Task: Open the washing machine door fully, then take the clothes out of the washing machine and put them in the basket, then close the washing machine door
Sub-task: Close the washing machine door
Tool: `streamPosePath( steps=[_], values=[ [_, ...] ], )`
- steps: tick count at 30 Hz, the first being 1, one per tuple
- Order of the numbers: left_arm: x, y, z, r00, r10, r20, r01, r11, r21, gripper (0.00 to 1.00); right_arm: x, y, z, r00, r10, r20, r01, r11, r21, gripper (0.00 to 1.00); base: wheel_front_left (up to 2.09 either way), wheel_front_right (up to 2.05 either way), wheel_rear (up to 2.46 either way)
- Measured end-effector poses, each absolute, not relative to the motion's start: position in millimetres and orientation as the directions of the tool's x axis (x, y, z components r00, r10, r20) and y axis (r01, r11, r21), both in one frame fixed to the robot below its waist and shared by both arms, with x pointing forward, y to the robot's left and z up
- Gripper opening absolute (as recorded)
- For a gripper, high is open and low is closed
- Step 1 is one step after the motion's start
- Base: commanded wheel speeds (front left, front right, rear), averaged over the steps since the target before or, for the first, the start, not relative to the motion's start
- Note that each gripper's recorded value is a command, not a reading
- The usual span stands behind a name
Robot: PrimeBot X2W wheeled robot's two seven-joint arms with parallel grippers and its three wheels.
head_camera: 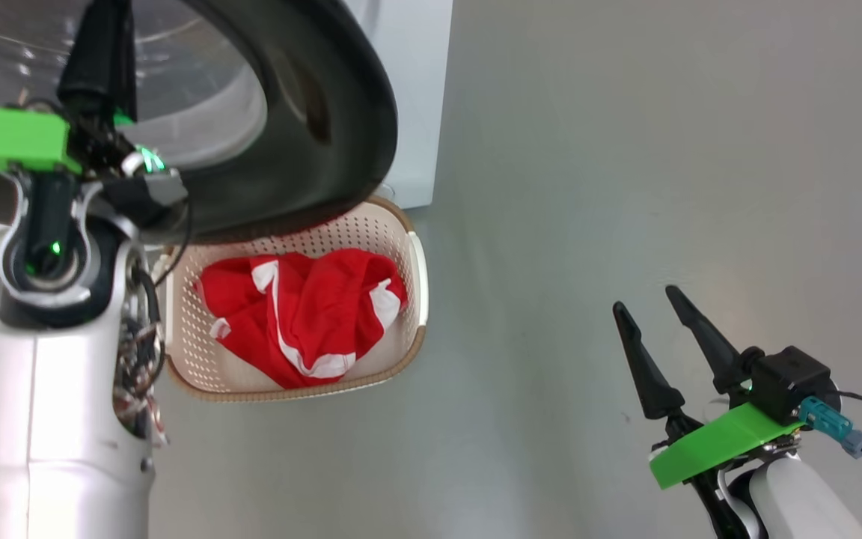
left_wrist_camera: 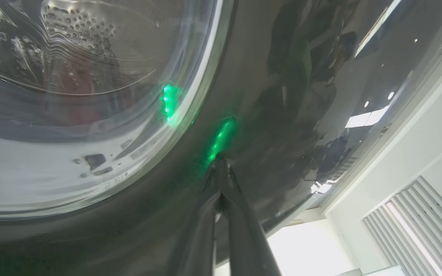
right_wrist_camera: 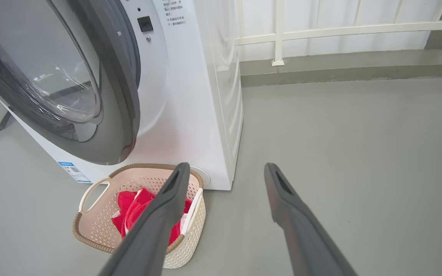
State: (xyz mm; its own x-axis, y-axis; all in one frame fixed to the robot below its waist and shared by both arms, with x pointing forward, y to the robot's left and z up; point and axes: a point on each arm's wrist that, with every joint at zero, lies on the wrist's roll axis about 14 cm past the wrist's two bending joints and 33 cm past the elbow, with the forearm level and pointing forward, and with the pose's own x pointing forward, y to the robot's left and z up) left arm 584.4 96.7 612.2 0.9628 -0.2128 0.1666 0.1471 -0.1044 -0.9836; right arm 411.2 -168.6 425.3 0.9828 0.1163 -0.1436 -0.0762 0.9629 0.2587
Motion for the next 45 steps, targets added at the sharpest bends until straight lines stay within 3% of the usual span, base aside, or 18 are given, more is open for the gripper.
streamPosePath(
  steps=[12,14,15,25,36,45],
  values=[
    [594.6,81.2,612.0,0.943,-0.263,0.202,0.174,-0.124,-0.977,0.01,414.6,-174.1,428.4,0.986,0.103,-0.135,-0.067,0.966,0.248,1.00,0.00,0.00,0.00],
    [590.4,81.5,616.1,0.940,-0.265,0.214,0.187,-0.124,-0.975,0.75,414.3,-173.4,432.5,0.987,0.105,-0.124,-0.072,0.967,0.245,1.00,0.00,0.00,0.00],
    [587.6,81.9,615.7,0.940,-0.267,0.211,0.185,-0.122,-0.975,1.00,414.2,-172.9,434.9,0.987,0.106,-0.117,-0.075,0.967,0.244,1.00,0.00,0.00,0.00],
    [543.5,113.7,596.9,0.962,-0.200,0.186,0.170,-0.094,-0.981,1.00,404.3,-167.4,458.7,0.992,0.116,-0.058,-0.098,0.964,0.249,1.00,0.00,0.00,0.00],
    [476.2,140.1,571.6,0.981,-0.140,0.130,0.140,0.062,-0.988,1.00,382.5,-160.0,478.8,0.992,0.126,-0.005,-0.120,0.958,0.260,1.00,0.00,0.00,0.00],
    [416.8,161.4,547.2,0.994,-0.048,0.103,0.113,0.388,-0.915,1.00,365.0,-155.0,490.2,0.991,0.130,0.030,-0.134,0.954,0.268,1.00,0.00,0.00,0.00]
  ],
)
